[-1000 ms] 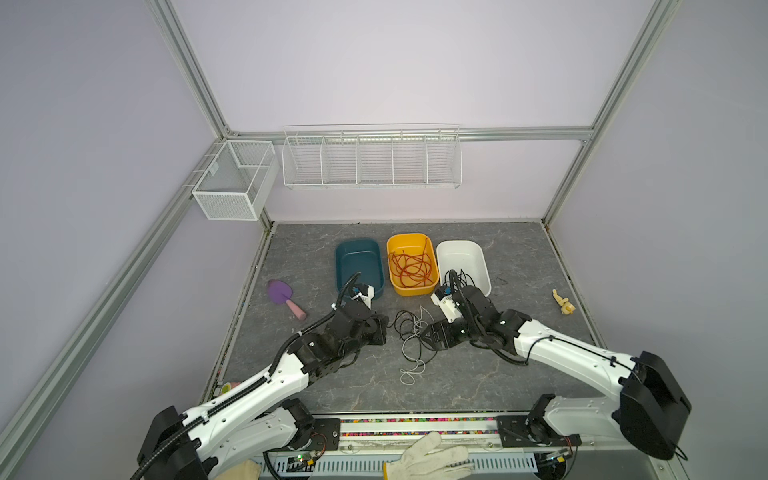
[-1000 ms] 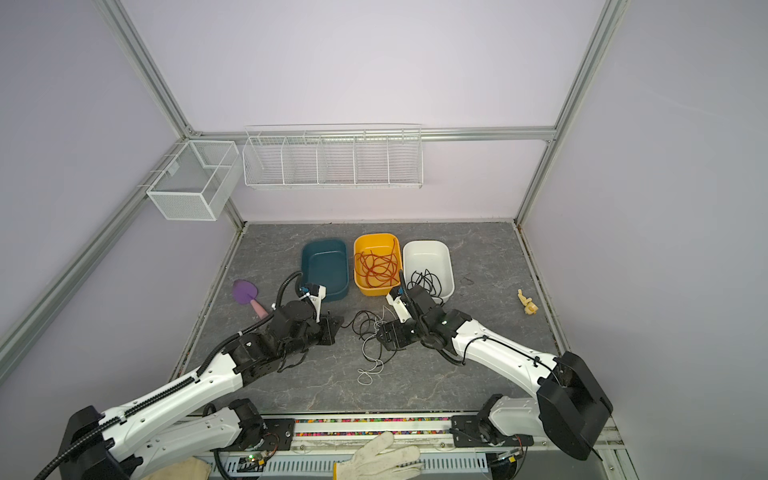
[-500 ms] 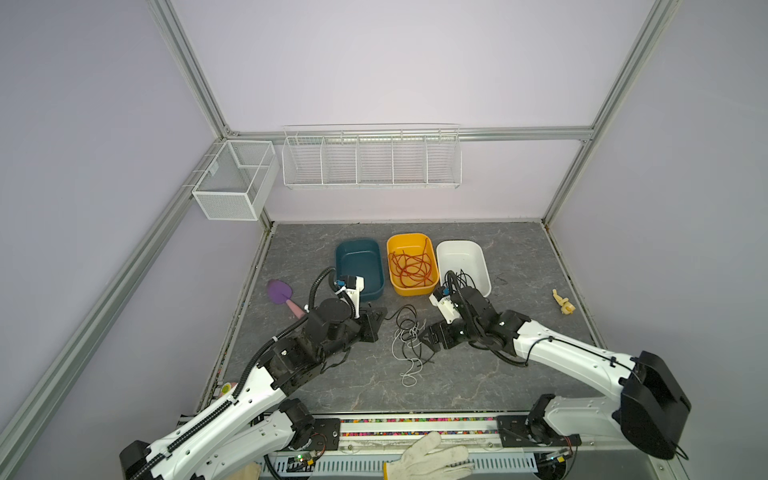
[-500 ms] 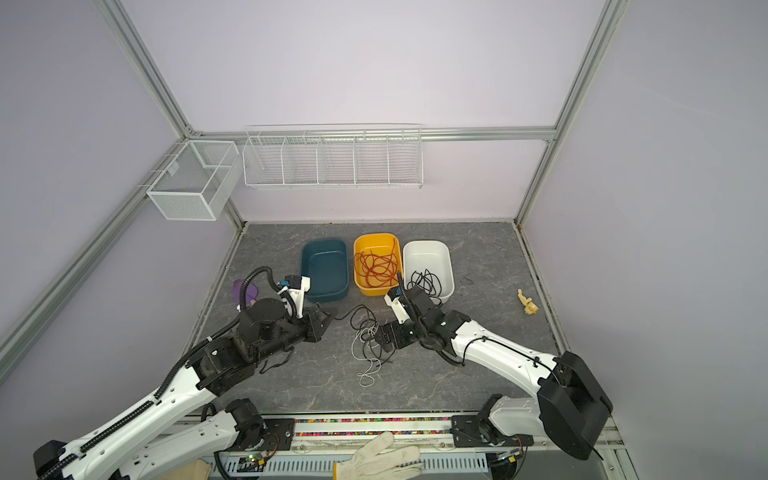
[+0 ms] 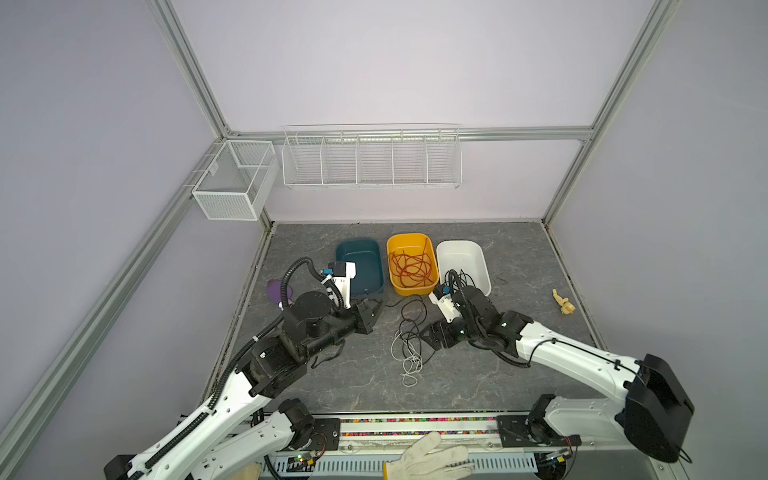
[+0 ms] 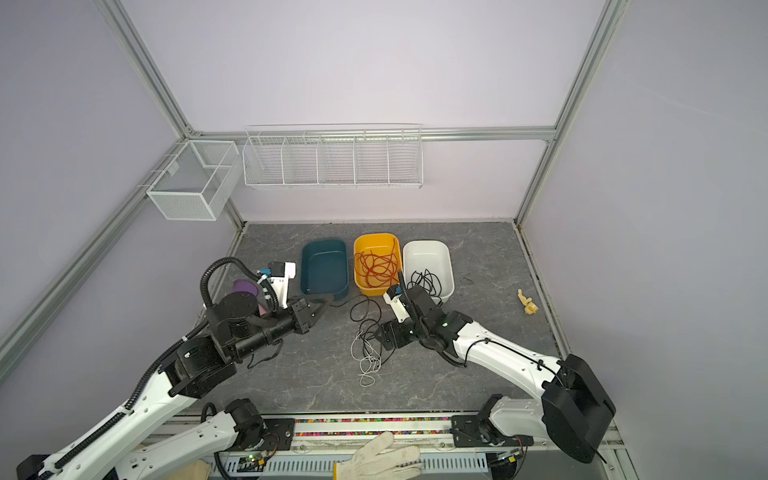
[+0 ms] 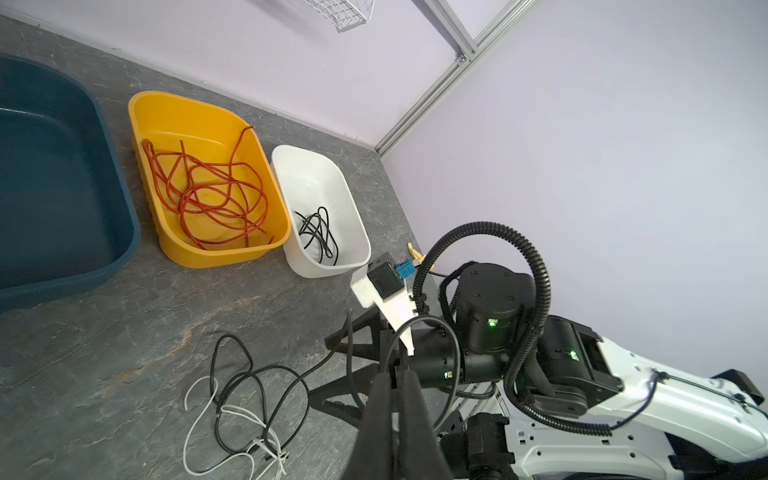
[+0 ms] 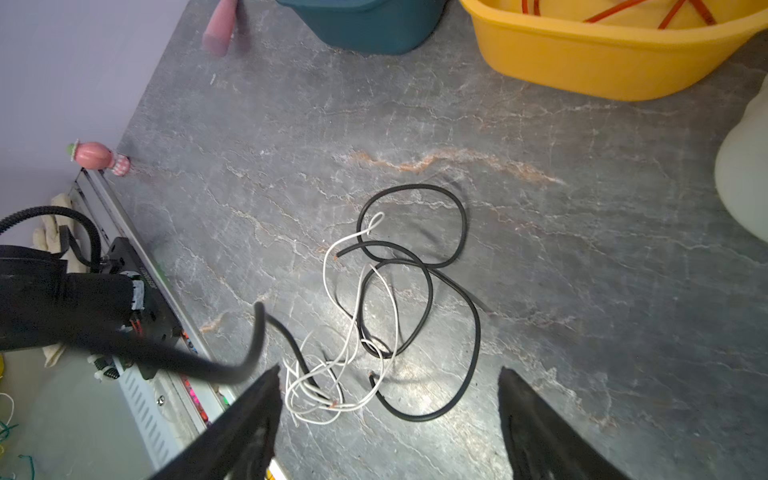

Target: Untangle the cables

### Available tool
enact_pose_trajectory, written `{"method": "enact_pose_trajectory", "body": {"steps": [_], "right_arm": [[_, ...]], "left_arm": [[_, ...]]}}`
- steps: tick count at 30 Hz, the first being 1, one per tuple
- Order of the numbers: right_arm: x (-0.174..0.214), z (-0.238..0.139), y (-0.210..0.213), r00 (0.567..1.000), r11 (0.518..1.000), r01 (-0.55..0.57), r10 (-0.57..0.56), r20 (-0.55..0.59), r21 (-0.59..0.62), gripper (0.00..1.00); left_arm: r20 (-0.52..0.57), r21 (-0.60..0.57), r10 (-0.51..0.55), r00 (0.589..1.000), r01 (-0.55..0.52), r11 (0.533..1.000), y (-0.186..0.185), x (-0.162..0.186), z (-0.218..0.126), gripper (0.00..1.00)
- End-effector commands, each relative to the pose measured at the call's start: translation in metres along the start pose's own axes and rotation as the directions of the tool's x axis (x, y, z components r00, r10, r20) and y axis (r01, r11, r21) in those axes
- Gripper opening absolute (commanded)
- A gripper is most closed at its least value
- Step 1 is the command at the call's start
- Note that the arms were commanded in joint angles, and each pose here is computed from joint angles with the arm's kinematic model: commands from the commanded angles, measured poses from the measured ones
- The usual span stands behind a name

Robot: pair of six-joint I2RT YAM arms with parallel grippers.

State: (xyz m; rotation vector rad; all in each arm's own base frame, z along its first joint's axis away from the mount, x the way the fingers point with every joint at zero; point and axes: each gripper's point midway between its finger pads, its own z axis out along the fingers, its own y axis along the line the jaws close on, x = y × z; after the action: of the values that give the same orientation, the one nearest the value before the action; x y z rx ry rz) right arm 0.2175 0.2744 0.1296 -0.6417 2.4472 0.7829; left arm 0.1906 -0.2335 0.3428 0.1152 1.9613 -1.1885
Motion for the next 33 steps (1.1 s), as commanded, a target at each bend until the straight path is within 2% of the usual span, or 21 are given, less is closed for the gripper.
{"method": "enact_pose_trajectory", "body": {"steps": [1,8,12,21,28,33], "right_arm": [[-0.002,-0.004,0.009,0.999,0.999,0.030,-0.029,0.026,-0.039,0.83],[-0.001,-0.005,0.021,0.997,0.995,0.067,-0.065,0.028,-0.078,0.84],[0.002,-0.004,0.031,0.995,0.989,0.101,-0.099,0.025,-0.104,0.84],[0.007,0.005,0.042,0.990,0.985,0.140,-0.140,0.008,-0.097,0.82],[0.007,0.007,0.043,0.989,0.986,0.144,-0.143,0.023,-0.079,0.66],[0.008,0.010,0.043,0.990,0.987,0.142,-0.142,0.015,-0.072,0.60]], "left_arm": [[0.030,0.012,0.019,0.999,-0.020,1.000,-0.013,-0.015,-0.012,0.00],[0.056,-0.097,0.127,0.990,-0.121,0.988,-0.007,-0.032,-0.018,0.00],[0.082,-0.113,0.162,0.983,-0.153,0.982,-0.015,-0.048,-0.022,0.00],[0.208,-0.049,0.123,0.970,-0.115,0.992,-0.038,-0.076,-0.033,0.00],[0.315,0.027,0.051,0.948,-0.063,0.998,-0.054,-0.097,-0.054,0.00],[0.359,0.052,0.032,0.933,-0.054,0.997,-0.065,-0.110,-0.065,0.00]]}}
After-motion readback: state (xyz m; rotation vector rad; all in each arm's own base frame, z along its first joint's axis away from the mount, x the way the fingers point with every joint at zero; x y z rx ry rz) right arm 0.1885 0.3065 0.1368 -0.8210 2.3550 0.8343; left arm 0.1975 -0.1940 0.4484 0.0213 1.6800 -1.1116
